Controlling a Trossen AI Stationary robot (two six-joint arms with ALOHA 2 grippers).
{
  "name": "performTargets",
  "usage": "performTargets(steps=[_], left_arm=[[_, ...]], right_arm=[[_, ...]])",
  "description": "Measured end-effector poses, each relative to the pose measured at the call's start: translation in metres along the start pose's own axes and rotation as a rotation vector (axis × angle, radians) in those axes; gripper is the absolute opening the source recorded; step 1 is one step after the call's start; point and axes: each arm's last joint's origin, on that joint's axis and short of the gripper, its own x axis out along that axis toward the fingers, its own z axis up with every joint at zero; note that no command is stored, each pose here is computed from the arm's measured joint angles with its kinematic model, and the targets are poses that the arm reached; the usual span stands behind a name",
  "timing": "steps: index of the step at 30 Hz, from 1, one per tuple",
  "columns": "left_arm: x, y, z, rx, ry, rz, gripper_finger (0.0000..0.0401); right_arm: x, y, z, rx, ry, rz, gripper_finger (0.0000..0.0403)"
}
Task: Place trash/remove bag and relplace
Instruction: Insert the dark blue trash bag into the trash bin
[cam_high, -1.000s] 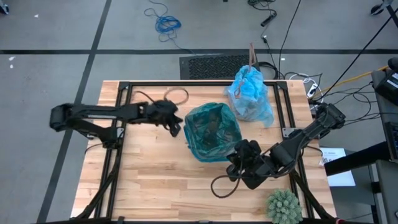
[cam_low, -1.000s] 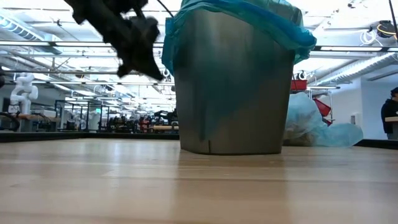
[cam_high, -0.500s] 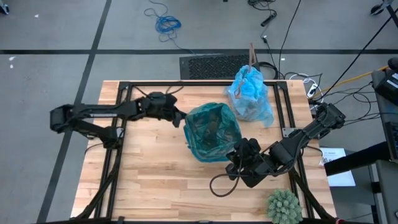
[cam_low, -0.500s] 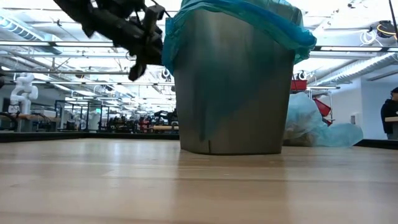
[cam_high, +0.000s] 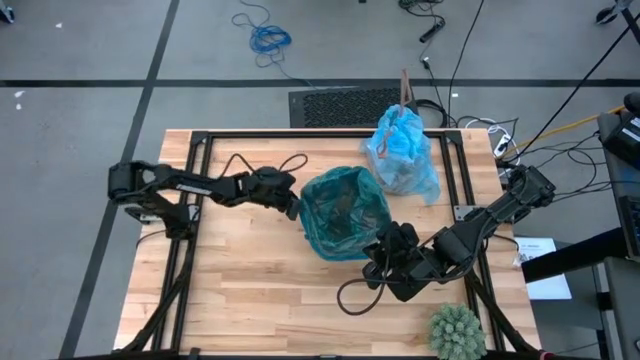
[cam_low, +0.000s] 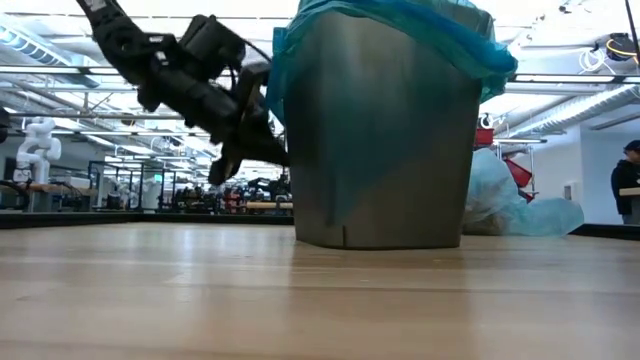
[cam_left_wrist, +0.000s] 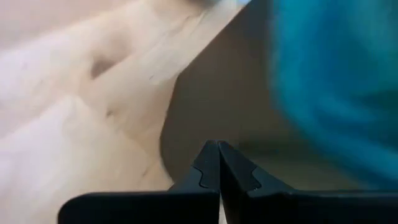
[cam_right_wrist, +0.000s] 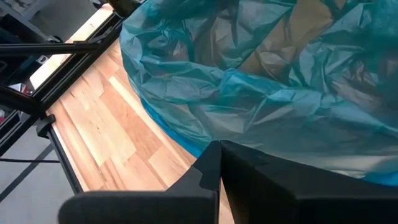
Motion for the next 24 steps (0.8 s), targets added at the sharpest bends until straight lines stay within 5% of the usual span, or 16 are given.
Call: performTargets(steps=[7, 16, 24], left_arm=[[-0.002, 0.003, 0.0, -0.058, 0.01, -0.082, 0.0], [-0.069, -0.005, 0.05, -0.041, -0.305, -0.14, 0.0], [-0.061, -0.009, 0.05, -0.103, -0.245, -0.264, 0.0]], right_arm=[[-0.001, 0.002, 0.002, 0.013, -0.016, 0.02, 0.0], [-0.01, -0.002, 0.009, 0.005, -0.052, 0.032, 0.0], [-0.008, -0.002, 0.011, -0.01, -0.06, 0.027, 0.0]])
